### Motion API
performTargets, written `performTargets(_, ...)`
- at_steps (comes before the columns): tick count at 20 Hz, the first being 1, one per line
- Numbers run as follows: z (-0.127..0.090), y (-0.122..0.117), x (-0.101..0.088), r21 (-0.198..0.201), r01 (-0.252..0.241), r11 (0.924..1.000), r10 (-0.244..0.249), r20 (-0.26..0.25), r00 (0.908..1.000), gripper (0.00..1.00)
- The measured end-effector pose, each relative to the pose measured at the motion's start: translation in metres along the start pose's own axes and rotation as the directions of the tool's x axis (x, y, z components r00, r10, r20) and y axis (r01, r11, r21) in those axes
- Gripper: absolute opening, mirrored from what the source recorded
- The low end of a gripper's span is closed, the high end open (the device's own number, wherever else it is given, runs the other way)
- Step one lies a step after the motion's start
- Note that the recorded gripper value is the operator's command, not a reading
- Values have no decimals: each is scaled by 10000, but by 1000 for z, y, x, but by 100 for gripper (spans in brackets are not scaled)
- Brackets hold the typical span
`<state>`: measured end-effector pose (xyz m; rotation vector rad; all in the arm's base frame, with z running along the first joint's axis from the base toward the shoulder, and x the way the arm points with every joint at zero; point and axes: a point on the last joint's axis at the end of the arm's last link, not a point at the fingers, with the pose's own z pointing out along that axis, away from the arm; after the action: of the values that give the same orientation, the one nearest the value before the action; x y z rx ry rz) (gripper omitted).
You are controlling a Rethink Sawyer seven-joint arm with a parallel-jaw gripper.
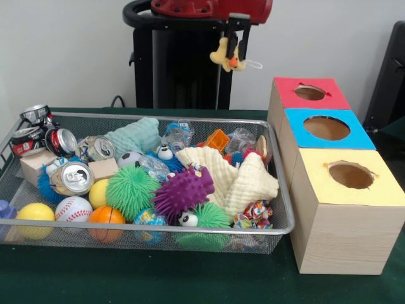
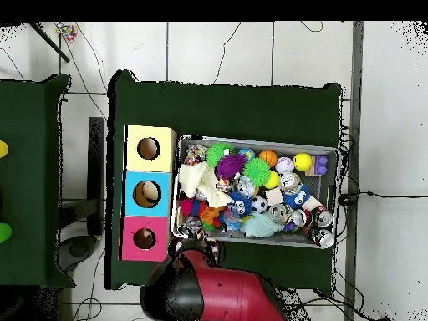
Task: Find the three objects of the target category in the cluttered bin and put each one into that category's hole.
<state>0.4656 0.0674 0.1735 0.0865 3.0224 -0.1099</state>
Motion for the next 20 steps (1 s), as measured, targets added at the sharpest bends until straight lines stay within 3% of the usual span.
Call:
performTargets(5,-25,30,8,-84,405,9991,-405,17,9992,0)
performTargets(10,-37,82,26,-242,1392,9900,-1393,0,9903,0)
performTargets(13,-37,112,36,-373,1809,9828,-1812,-39,9834,0)
performTargets(20,-27,160,46,-641,2074,9761,-2095,-280,9774,0)
